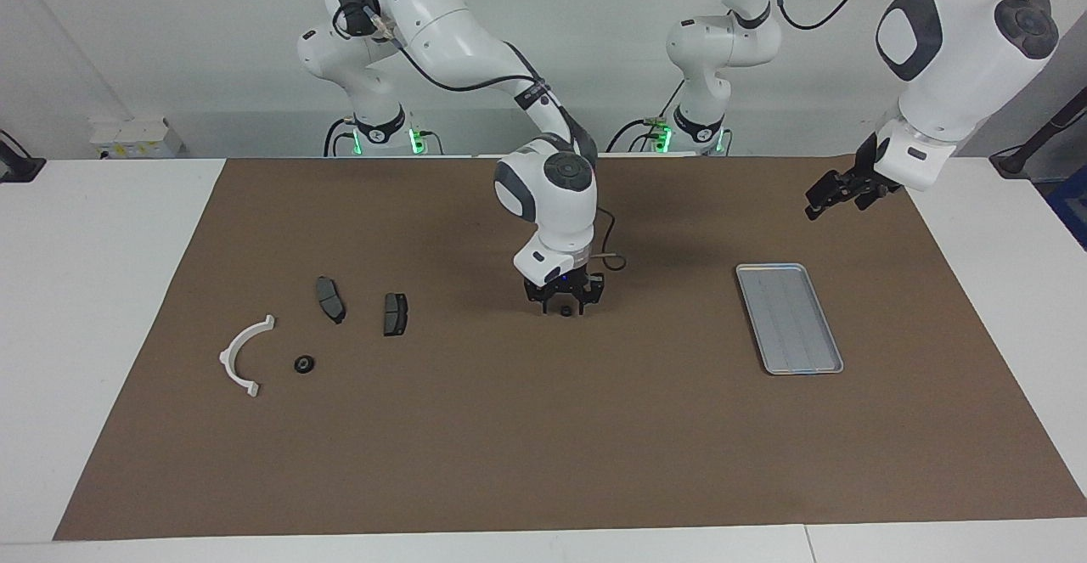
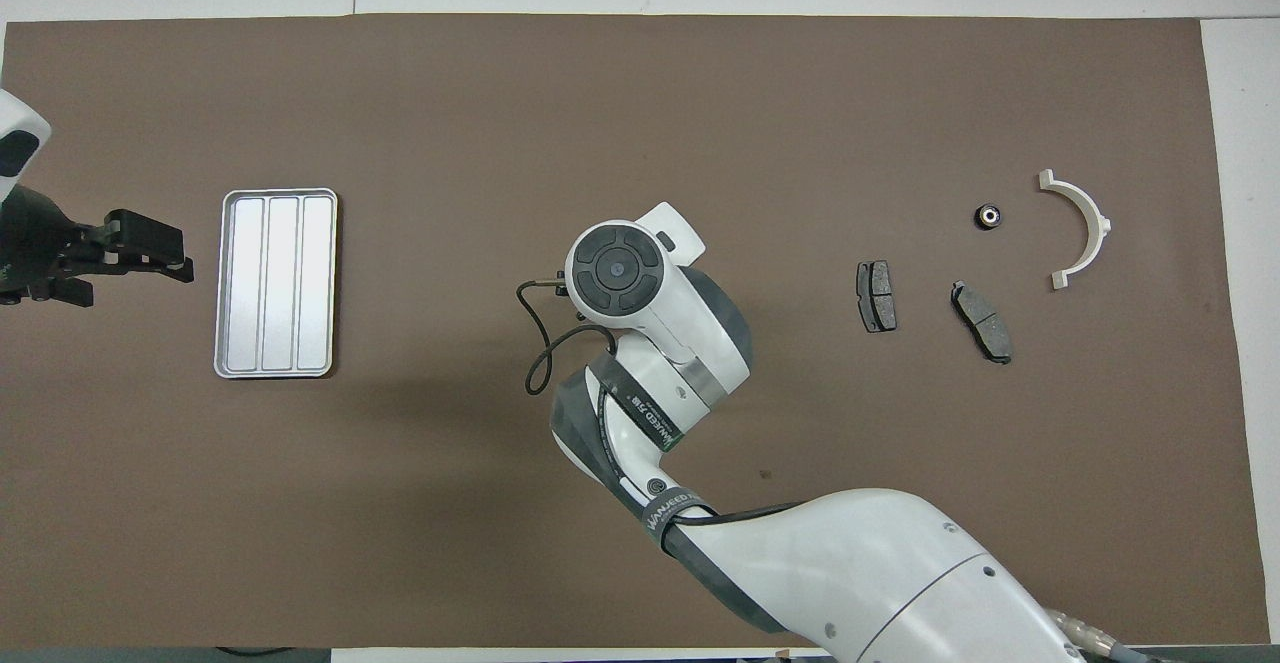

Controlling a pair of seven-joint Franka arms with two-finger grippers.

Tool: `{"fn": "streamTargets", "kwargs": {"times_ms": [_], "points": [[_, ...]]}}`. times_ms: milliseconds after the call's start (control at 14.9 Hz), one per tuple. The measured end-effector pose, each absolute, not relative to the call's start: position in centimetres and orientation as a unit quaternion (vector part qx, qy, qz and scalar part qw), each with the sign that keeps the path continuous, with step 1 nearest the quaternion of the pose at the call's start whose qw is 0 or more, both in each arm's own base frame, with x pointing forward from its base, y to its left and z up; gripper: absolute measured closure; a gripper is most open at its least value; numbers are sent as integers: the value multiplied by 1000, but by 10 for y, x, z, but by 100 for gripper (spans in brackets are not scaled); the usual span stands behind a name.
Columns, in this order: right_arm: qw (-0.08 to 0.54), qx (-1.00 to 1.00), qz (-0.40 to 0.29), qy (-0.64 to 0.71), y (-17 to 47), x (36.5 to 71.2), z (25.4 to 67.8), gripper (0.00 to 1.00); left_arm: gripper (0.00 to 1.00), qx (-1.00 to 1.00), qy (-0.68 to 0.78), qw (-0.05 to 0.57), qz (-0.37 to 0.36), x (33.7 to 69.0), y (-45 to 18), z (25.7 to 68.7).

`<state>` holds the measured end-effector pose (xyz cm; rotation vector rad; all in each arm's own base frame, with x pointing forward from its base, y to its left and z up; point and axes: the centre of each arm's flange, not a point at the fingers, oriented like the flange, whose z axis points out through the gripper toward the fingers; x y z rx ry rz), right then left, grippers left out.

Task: Place bearing gear from tray to pile

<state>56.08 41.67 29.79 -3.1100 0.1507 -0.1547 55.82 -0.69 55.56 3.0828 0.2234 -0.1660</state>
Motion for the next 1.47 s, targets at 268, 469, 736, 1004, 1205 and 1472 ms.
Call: {"fn": "streamTargets", "kwargs": {"times_ms": [268,469,736,1004,1205,1472], "points": [[11,-998,-48,44,417,560,296,30,0,996,72,24,-46,559,-7,563],[12,-998,-49,39,416,559,293,30,0,996,71,24,-37,558,-7,573],[11,-998,-47,37,416,556,289,48,0,997,71,25,-35,558,-8,575],[12,-998,-47,38,416,556,289,74,0,997,70,25,-35,558,-9,575],[11,-998,-48,29,415,557,289,76,0,997,70,25,-35,558,-9,575],[2,-999,-44,17,389,583,309,76,0,997,69,25,-35,558,-10,575]]}}
